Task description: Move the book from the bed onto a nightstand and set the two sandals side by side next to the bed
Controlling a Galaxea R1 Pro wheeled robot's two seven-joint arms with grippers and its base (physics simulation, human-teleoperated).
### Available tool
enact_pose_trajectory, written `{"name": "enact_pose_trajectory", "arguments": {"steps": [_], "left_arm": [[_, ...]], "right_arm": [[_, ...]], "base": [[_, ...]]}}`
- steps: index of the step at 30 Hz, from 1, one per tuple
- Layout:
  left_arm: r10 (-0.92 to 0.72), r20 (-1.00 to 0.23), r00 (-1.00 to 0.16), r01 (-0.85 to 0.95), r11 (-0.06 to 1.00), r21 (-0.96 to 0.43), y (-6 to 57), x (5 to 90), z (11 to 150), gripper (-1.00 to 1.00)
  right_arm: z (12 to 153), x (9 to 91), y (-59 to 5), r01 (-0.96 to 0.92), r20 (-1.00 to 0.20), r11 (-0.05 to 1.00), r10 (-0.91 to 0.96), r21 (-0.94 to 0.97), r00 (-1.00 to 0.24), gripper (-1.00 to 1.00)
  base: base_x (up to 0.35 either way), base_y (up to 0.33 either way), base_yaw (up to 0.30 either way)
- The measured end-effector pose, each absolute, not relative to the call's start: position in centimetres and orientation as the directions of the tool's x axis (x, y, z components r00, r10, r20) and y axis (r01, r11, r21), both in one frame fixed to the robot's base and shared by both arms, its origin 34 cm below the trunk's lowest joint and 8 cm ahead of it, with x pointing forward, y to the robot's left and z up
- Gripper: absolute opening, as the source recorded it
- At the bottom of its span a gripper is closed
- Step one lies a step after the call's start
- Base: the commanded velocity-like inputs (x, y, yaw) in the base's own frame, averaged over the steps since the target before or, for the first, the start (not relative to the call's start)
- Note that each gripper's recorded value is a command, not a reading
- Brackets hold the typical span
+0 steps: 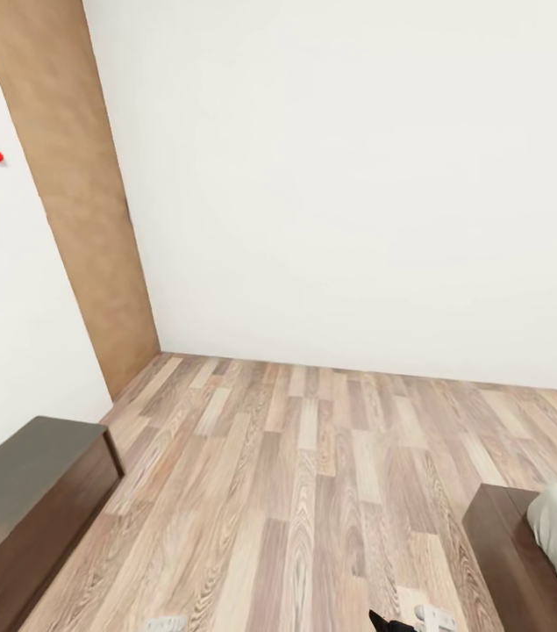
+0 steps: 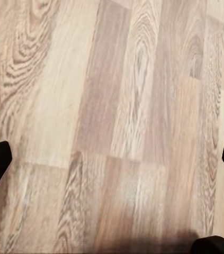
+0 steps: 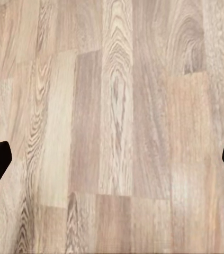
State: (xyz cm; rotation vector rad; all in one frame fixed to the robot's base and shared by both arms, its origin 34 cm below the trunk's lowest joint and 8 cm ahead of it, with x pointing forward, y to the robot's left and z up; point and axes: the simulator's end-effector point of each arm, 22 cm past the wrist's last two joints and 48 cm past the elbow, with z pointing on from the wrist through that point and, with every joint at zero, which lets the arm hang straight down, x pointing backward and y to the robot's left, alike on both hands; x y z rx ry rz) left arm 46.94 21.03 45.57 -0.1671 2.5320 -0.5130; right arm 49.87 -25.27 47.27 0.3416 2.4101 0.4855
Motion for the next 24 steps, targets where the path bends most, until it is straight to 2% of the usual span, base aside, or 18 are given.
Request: {"name": "enact_pose_trajectory", "arguments": {"steps": [24], "left_arm": [[-0.221, -0.490, -0.843, -0.013, 0.920, -0.393, 21.04, 46.92, 45.56, 1.00]], "right_arm": [[47.27, 49.89, -25.28, 0.121, -0.547, 0.897, 0.360, 0.424, -0.756, 1.00]], "base": [[0.331, 0.000, -0.015]]}}
